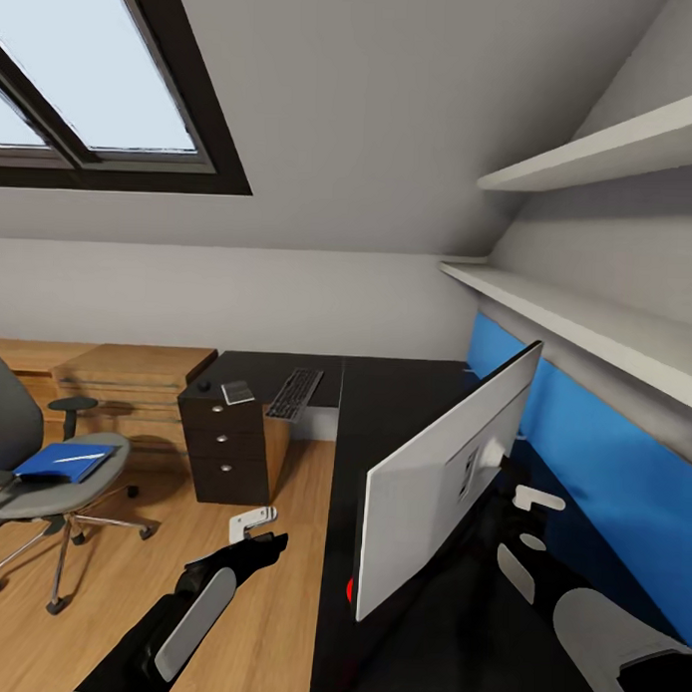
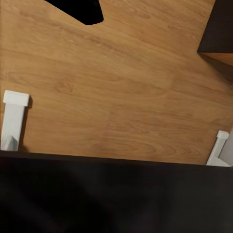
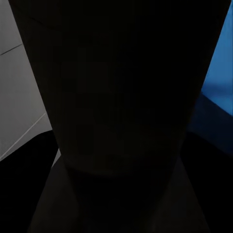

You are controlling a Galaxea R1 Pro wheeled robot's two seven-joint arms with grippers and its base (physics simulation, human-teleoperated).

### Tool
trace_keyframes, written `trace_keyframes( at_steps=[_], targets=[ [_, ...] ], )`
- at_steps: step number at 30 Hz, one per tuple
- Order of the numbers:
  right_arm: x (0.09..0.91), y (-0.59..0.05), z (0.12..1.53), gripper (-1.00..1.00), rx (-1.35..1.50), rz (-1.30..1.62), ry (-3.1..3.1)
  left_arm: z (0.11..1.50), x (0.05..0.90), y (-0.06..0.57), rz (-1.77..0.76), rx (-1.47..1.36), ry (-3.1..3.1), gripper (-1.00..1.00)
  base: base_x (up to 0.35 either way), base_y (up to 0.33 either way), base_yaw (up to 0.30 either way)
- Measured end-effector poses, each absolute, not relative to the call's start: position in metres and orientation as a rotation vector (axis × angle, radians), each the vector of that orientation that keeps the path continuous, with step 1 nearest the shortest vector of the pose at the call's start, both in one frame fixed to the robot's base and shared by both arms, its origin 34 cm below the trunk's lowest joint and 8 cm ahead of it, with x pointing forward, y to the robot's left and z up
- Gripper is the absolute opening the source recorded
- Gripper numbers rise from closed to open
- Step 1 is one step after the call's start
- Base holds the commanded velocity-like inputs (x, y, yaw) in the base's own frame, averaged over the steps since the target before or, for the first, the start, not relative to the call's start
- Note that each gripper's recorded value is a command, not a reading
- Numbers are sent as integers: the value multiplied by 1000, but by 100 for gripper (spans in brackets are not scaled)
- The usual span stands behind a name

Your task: In the bedroom, organize the workspace by keeping the computer under the desk, ensuring the monitor is on the desk, placing the keyboard on the desk next to the monitor, placing the mouse on the desk next to the keyboard, moving the folder from the swivel chair onto the desk next to the mouse, stacking the notebook on top of the folder with the pen on top of the notebook, and positioning the swivel chair next to the desk.

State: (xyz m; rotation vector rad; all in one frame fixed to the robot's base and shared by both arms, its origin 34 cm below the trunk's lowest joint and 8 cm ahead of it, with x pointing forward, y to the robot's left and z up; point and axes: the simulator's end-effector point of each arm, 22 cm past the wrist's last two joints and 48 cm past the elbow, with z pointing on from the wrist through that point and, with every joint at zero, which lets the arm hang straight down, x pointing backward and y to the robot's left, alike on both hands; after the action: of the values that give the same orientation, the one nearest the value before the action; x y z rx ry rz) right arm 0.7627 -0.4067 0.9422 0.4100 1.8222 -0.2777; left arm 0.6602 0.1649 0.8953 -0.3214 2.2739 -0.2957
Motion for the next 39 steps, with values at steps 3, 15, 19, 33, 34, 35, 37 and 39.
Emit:
trace_keyframes(
  at_steps=[3, 15, 19, 33, 34, 35, 37, 39],
  targets=[
    [763, -407, 942, -100, 406, -279, 1823, 895, 660, 165, -296, -321, 2274, 100, 302, 0, 0],
    [763, -407, 942, -100, 407, -279, 1822, 895, 660, 164, -297, -321, 2274, 100, 310, -56, 0],
    [763, -407, 942, -100, 408, -279, 1822, 895, 660, 164, -298, -321, 2274, 100, 268, -202, 0],
    [763, -406, 942, -100, 407, -279, 1823, 895, 660, 164, -299, -322, 2275, 100, 64, -70, 0],
    [763, -407, 942, -100, 408, -279, 1823, 895, 660, 164, -299, -322, 2275, 100, 3, -3, 0],
    [763, -407, 942, -100, 409, -279, 1823, 895, 660, 164, -299, -322, 2275, 100, 2, -3, 0],
    [763, -407, 942, -100, 407, -279, 1823, 895, 661, 164, -300, -322, 2274, 100, 1, -1, 0],
    [763, -407, 942, -100, 408, -279, 1823, 895, 661, 164, -300, -322, 2274, 100, 0, 0, 0]
  ],
)
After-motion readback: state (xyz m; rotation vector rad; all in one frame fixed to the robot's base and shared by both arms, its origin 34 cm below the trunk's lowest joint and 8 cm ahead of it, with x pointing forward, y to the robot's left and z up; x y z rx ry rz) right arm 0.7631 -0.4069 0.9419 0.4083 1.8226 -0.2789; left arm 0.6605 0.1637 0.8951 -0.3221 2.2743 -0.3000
